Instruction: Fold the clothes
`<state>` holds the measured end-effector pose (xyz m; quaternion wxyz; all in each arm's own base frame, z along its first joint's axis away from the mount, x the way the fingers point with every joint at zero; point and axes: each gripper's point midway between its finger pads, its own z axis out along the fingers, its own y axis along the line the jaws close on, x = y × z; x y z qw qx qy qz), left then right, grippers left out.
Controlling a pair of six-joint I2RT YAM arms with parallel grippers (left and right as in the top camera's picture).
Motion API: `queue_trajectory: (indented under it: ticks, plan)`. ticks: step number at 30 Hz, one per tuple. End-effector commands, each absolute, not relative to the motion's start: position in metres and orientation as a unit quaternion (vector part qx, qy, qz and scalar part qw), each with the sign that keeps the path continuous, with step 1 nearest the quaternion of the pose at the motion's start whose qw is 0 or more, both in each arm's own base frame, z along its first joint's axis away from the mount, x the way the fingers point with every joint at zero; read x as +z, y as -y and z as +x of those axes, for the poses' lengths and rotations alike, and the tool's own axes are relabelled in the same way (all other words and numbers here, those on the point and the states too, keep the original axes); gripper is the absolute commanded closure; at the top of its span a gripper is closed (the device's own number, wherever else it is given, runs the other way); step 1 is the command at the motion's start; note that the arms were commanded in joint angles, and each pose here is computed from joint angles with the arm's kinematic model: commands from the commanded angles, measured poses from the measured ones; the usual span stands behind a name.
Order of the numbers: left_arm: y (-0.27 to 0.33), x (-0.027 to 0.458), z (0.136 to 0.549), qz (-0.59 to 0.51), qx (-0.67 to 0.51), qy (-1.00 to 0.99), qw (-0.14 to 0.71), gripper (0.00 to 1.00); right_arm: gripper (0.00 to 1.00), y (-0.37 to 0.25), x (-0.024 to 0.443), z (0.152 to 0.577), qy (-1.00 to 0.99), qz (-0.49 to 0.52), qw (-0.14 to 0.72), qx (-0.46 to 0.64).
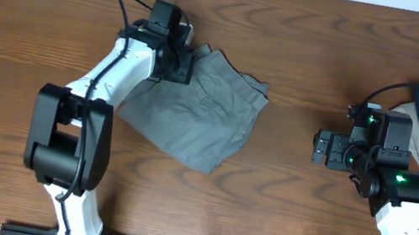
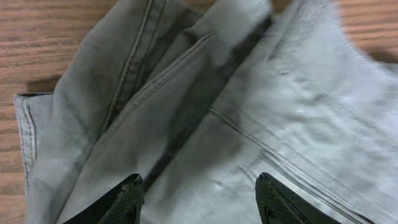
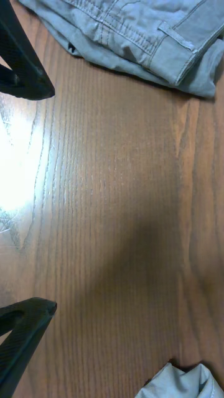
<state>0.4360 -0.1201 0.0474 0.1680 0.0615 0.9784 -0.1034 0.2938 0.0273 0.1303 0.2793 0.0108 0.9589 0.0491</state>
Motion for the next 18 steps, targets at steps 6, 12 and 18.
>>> queue_trajectory:
  ticks: [6, 12, 18]
  plan:
    - [0.105, 0.008, 0.437, 0.063, -0.05, -0.986, 0.147, 0.53, 0.01, -0.023, 0.135, 0.296, -0.958, 0.024, 0.283, 0.048]
    - [0.118, 0.016, 0.434, 0.068, -0.088, -0.983, 0.146, 0.86, 0.01, -0.023, 0.135, 0.297, -0.958, 0.024, 0.283, 0.048]
    - [0.121, 0.044, 0.436, 0.071, -0.099, -0.978, 0.171, 0.94, 0.01, -0.023, 0.136, 0.297, -0.957, 0.024, 0.284, 0.047]
